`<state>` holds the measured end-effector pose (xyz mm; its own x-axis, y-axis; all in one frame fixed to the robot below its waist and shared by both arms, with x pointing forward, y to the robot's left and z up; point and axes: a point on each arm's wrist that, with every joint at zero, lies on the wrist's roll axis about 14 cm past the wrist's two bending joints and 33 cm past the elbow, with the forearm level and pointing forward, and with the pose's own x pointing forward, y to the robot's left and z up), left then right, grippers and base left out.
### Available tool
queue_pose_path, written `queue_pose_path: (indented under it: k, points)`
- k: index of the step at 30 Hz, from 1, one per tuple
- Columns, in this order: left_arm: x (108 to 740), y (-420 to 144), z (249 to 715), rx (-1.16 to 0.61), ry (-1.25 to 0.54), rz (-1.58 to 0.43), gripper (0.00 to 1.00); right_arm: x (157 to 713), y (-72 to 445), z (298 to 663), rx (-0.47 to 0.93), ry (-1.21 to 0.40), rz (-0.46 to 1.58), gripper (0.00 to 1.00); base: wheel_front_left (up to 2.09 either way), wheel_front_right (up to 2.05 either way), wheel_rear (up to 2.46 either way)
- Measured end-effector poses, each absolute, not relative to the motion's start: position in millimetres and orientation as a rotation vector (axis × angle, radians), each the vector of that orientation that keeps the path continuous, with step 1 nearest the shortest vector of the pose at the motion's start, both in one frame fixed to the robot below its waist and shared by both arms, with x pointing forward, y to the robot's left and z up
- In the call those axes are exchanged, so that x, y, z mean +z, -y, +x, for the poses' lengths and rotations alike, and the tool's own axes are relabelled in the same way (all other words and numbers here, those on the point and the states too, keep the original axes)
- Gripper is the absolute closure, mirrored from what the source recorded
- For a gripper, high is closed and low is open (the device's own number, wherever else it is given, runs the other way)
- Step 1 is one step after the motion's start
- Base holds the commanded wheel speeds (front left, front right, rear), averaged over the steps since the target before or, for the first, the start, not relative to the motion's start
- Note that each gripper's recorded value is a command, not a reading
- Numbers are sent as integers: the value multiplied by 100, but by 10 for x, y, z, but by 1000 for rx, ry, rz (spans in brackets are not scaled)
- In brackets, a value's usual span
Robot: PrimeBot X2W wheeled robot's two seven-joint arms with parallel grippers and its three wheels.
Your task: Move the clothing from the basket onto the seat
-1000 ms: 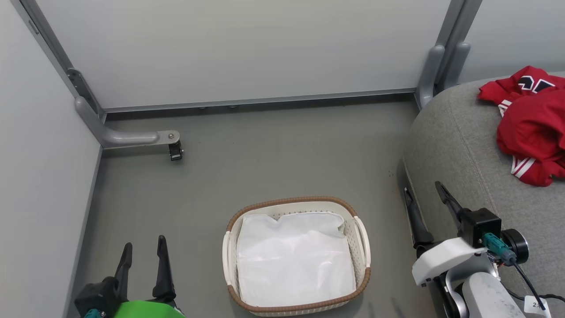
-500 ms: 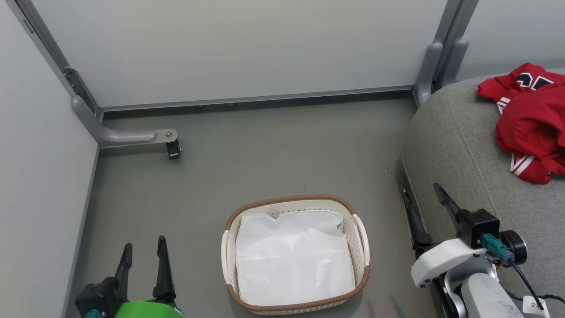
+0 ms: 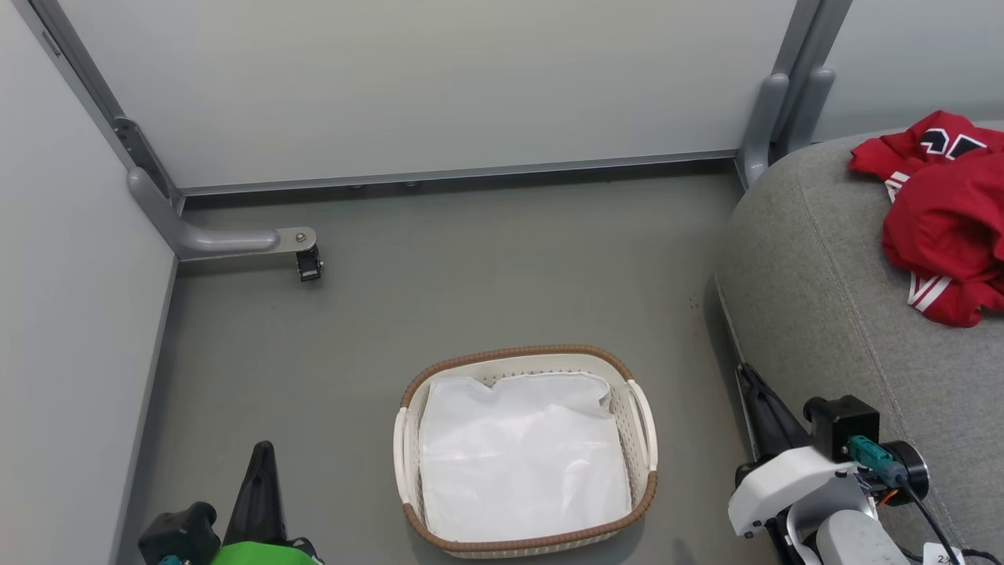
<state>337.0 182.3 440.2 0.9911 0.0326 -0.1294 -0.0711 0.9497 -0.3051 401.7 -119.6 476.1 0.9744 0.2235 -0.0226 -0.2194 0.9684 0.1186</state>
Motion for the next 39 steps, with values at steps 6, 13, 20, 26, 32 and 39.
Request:
queue_pose_path:
  k: [6, 13, 20, 26, 32, 39]
  points:
    - [4360, -1871, 3366, 87, -148, -409, 100, 4740, 1292, 4022, 176, -62, 231, 100, 0, 0, 0]
    - [4343, -1921, 3373, 118, -161, -521, 100, 4770, 1375, 4034, 134, -69, 359, 100, 0, 0, 0]
    - [4371, -1950, 3418, 135, -158, -627, 100, 4778, 1452, 4033, 98, -79, 479, 100, 0, 0, 0]
    - [4400, -1974, 3453, 145, -152, -706, 100, 4774, 1508, 4021, 72, -87, 573, 100, 0, 0, 0]
    - [4438, -1985, 3497, 149, -145, -783, 100, 4784, 1560, 4016, 50, -90, 663, 100, 0, 0, 0]
    - [4471, -1997, 3532, 151, -138, -870, 100, 4797, 1612, 4013, 30, -92, 760, 100, 0, 0, 0]
